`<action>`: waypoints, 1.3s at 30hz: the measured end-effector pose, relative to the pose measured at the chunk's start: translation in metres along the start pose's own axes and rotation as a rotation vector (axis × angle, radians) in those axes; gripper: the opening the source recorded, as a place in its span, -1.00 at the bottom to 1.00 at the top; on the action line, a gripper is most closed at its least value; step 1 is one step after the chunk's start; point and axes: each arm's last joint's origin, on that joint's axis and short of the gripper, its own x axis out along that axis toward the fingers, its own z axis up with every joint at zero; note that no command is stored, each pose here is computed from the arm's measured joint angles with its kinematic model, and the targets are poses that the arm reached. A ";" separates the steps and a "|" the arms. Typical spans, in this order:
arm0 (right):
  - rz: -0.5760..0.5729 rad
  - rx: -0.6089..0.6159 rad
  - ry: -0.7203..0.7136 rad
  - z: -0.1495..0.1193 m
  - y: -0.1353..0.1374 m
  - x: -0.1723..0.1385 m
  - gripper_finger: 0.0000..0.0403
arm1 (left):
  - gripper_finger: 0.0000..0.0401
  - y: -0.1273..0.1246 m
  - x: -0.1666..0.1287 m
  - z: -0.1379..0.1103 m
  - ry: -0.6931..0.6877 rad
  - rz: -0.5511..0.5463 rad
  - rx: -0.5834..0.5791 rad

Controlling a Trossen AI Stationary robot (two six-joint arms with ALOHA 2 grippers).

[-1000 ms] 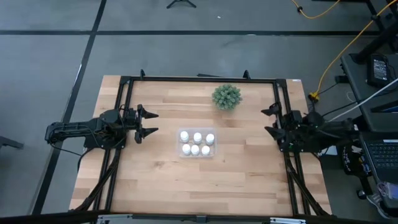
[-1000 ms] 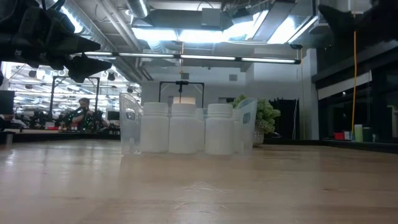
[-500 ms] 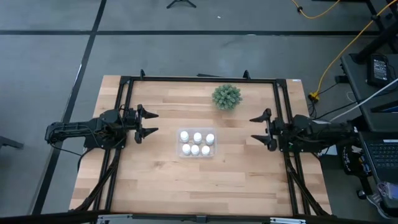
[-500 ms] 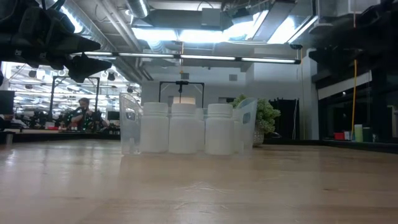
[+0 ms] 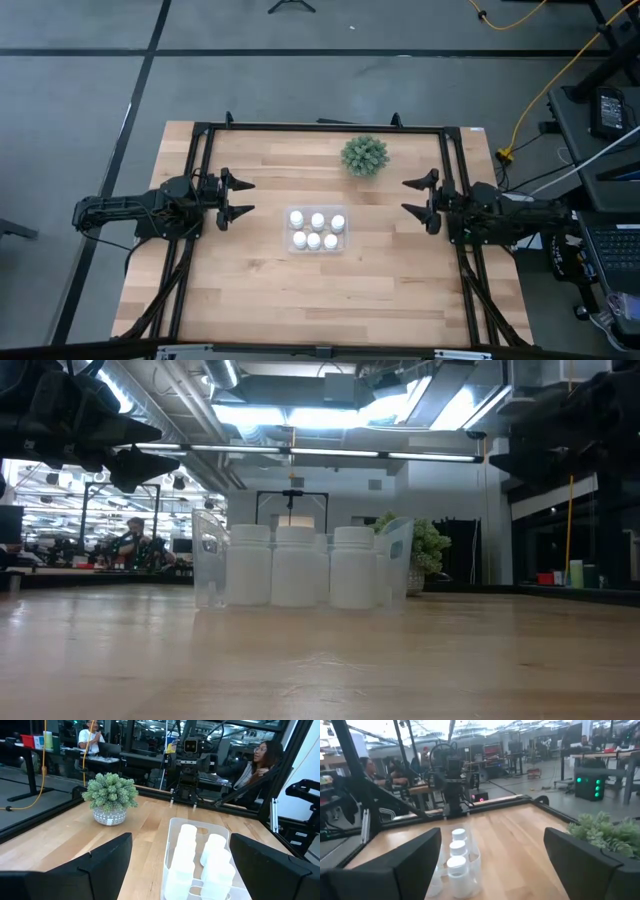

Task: Pick and place pill bottles into a basket
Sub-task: Return to Home Position

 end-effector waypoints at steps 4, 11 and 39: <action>-0.001 0.010 0.009 -0.001 0.000 0.000 0.76 | 0.64 0.000 0.000 0.000 -0.001 0.000 0.000; -0.018 0.037 0.022 -0.002 -0.001 0.000 0.76 | 0.63 0.000 0.000 0.000 -0.002 0.000 0.045; 0.110 -0.151 0.054 -0.005 0.003 0.000 0.76 | 0.63 0.000 0.000 0.000 0.005 0.001 0.237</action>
